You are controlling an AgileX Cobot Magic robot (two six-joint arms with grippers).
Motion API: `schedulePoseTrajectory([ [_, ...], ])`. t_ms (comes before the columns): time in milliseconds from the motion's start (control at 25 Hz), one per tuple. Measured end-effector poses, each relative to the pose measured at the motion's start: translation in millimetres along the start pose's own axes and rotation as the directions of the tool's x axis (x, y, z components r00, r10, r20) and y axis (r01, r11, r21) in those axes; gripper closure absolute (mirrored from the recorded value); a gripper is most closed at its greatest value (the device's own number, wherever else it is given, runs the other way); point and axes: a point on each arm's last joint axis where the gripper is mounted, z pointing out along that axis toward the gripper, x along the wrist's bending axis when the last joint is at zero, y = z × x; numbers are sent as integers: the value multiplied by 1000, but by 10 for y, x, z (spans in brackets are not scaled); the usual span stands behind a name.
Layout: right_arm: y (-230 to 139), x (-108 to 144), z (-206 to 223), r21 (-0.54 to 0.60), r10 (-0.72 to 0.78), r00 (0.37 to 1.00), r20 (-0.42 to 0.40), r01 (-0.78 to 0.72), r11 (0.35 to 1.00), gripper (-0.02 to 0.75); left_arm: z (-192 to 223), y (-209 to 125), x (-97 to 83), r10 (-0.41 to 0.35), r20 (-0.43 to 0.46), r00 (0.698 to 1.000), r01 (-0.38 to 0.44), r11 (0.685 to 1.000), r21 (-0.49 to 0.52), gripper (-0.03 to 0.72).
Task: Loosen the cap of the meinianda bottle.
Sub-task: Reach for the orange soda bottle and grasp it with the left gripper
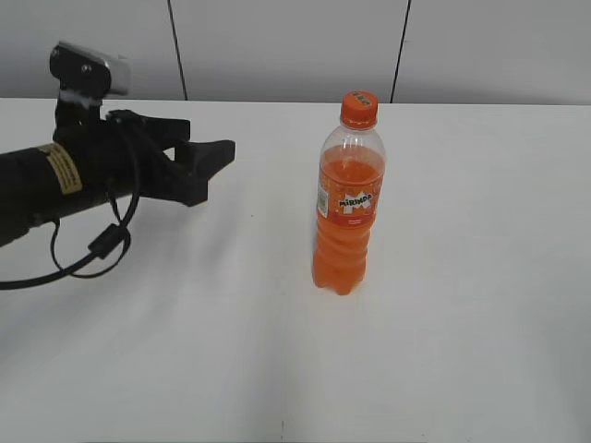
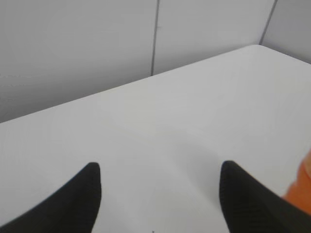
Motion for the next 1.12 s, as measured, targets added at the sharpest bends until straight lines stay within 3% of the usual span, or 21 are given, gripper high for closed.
schedulePoseTrajectory([
  [200, 0, 0, 0, 0, 0, 1000, 0, 0, 1000, 172, -58, -206, -157, 14, 132, 991, -5, 998, -66, 219],
  [400, 0, 0, 0, 0, 0, 1000, 0, 0, 1000, 172, -30, -399, -283, 41, 279, 960, -21, 997, -75, 220],
  [600, 0, 0, 0, 0, 0, 1000, 0, 0, 1000, 172, 30, -607, -302, 3, 321, 947, 11, 999, -42, 220],
  [920, 0, 0, 0, 0, 0, 1000, 0, 0, 1000, 172, 55, -746, -346, 50, 366, 929, -40, 999, -35, 220],
  [1120, 0, 0, 0, 0, 0, 1000, 0, 0, 1000, 172, 84, -745, -518, 98, 413, 905, -84, 995, -52, 220],
])
